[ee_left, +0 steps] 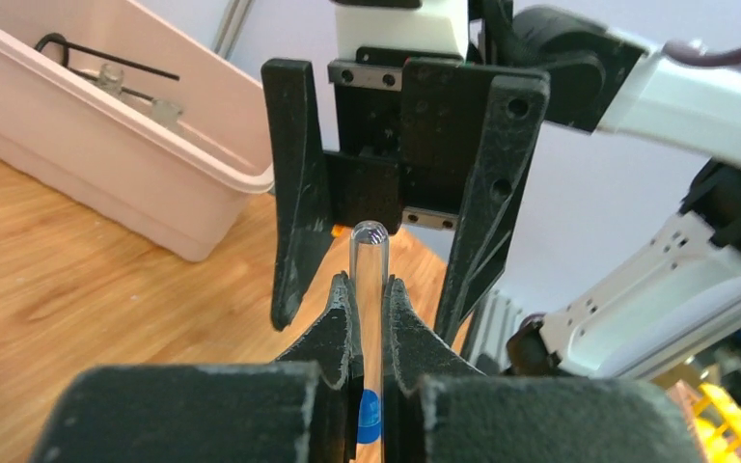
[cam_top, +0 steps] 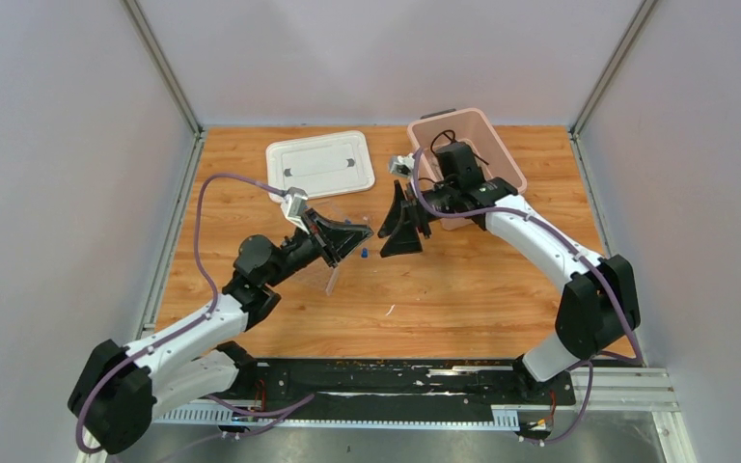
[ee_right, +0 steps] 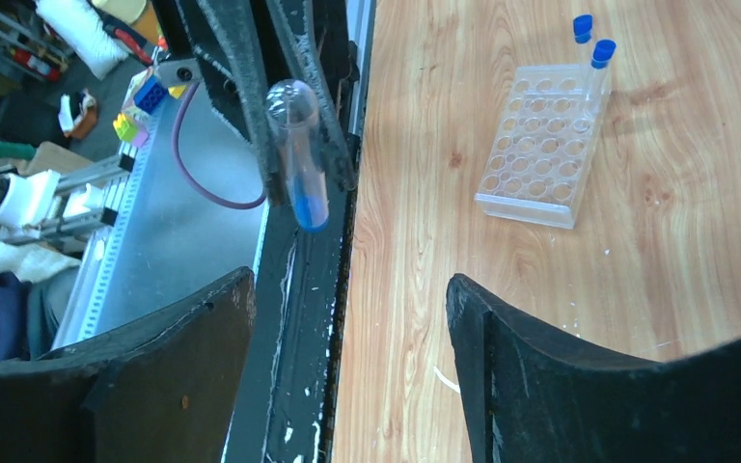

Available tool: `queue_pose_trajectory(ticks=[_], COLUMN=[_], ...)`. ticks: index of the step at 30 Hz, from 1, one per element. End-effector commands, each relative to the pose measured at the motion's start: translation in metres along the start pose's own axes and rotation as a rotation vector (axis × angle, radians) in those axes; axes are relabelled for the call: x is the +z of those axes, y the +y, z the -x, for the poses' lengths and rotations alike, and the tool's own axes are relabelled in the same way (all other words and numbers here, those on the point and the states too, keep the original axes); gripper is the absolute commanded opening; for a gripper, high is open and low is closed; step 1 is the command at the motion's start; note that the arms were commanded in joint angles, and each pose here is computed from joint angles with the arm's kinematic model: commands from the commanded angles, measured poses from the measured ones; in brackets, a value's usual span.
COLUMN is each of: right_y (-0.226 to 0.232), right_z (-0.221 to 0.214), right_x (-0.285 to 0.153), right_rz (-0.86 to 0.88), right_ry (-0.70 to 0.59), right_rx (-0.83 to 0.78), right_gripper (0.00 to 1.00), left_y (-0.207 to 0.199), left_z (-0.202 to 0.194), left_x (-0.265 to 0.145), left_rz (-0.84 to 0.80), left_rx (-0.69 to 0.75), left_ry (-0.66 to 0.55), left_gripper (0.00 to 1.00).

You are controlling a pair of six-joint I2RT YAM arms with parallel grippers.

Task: Organize the chemistry lab equipment
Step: Pick up the test tube at the center of the board.

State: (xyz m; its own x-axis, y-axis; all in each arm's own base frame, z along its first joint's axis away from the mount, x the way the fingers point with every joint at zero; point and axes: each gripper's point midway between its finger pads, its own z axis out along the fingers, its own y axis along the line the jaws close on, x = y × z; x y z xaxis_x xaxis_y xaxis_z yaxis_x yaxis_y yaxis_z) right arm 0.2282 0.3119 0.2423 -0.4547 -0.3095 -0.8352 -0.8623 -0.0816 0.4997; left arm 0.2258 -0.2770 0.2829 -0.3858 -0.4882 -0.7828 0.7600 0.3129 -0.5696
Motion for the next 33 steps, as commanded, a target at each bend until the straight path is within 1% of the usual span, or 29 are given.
queue_pose_trajectory(ticks=[1,4,7,14,23,29,33], right_y=[0.026,0.039,0.046,0.038,0.027,0.027,0.028], right_z=[0.013,0.01,0.006,-0.006,-0.008,-0.01,-0.012], right_x=[-0.006,-0.004,0.001,0.015,0.019,0.023,0.027], right_rz=[0.088,0.158,0.189,0.137,0.107,0.12,0.13], right_ry=[-0.016,-0.021,-0.013,0.035,0.051,0.066,0.078], right_rx=[-0.173,-0.197,-0.219,-0.298,-0.267,-0.248,-0.245], right_gripper=[0.71,0.7,0.7,0.66,0.56,0.4,0.25], left_y=[0.011,0.009,0.006,-0.003,-0.005,-0.003,-0.002], left_z=[-0.029,-0.037,-0.043,-0.053,-0.059,-0.061,-0.061], left_x=[-0.015,-0.021,-0.024,-0.021,-0.021,-0.022,-0.022], left_rz=[0.055,0.042,0.023,-0.047,-0.075,-0.066,-0.06], left_rx=[0.177,0.204,0.209,0.182,0.161,0.16,0.164], left_ry=[0.235,0.319,0.373,0.432,0.458,0.464,0.464], left_gripper=[0.0,0.0,0.0,0.0,0.0,0.0,0.0])
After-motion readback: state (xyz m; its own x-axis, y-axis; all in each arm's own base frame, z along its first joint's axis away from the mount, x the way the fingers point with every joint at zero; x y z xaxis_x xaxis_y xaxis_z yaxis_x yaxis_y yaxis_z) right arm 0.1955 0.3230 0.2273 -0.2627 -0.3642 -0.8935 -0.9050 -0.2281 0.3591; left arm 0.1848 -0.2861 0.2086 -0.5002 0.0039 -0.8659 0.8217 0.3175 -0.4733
